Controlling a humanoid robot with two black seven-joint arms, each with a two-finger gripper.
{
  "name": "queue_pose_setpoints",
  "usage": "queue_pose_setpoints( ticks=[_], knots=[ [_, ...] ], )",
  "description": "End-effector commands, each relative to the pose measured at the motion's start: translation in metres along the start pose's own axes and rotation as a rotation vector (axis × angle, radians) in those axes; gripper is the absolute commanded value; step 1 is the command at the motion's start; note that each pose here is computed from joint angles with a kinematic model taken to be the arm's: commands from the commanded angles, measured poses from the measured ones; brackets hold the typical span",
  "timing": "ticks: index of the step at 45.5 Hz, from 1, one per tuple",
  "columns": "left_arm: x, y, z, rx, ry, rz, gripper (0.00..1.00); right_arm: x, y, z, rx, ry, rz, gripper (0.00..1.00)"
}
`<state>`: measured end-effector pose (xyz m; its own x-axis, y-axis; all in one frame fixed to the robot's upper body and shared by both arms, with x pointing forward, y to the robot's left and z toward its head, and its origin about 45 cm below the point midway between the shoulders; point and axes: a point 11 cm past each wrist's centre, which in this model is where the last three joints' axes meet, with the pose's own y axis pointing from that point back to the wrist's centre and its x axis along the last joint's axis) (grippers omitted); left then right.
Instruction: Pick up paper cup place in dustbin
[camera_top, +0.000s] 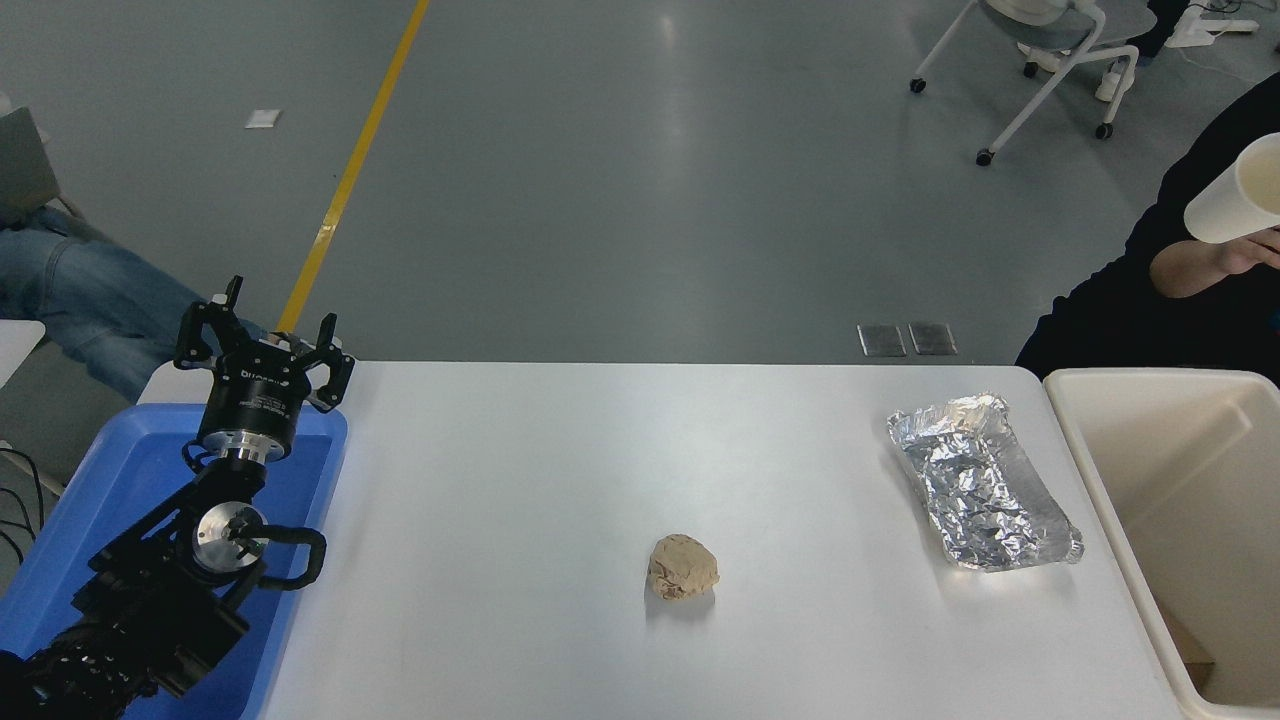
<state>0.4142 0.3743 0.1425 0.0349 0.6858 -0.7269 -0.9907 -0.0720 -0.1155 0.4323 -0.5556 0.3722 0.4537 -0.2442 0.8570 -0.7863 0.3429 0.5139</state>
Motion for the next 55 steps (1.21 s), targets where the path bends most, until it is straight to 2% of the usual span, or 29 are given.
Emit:
queue_pose_setpoints(
  ticks=[1,5,13,21,37,45,51,53,55],
  knots=[
    [0.000,0.000,0.000,0.000,0.000,0.000,0.99,-0.008,-0.005,0.027,-0.074,0.033,0.002,0.00],
    [0.000,0.000,0.000,0.000,0.000,0.000,0.99,-0.023,-0.014,0.048,-0.122,0.057,0.003,0.00],
    [0.000,0.000,0.000,-0.001,0.001,0.000,0.99,-0.096,-0.026,0.113,-0.268,-0.049,-0.031,0.00],
    [0.000,0.000,0.000,0.000,0.000,0.000,0.99,-0.148,-0.028,0.138,-0.362,-0.153,-0.073,0.00],
    [0.000,0.000,0.000,0.000,0.000,0.000,0.99,-0.255,-0.036,0.132,-0.368,-0.245,-0.192,0.00],
    [0.000,0.000,0.000,-0.001,0.001,0.000,0.99,-0.293,-0.037,0.122,-0.359,-0.265,-0.241,0.00],
    [0.000,0.000,0.000,0.000,0.000,0.000,0.99,-0.302,-0.037,0.117,-0.360,-0.273,-0.254,0.01],
    [0.000,0.000,0.000,0.000,0.000,0.000,0.99,-0.303,-0.037,0.117,-0.364,-0.278,-0.255,0.32],
    [0.000,0.000,0.000,-0.001,0.001,0.000,0.99,-0.301,-0.037,0.118,-0.365,-0.281,-0.246,0.59]
  ],
)
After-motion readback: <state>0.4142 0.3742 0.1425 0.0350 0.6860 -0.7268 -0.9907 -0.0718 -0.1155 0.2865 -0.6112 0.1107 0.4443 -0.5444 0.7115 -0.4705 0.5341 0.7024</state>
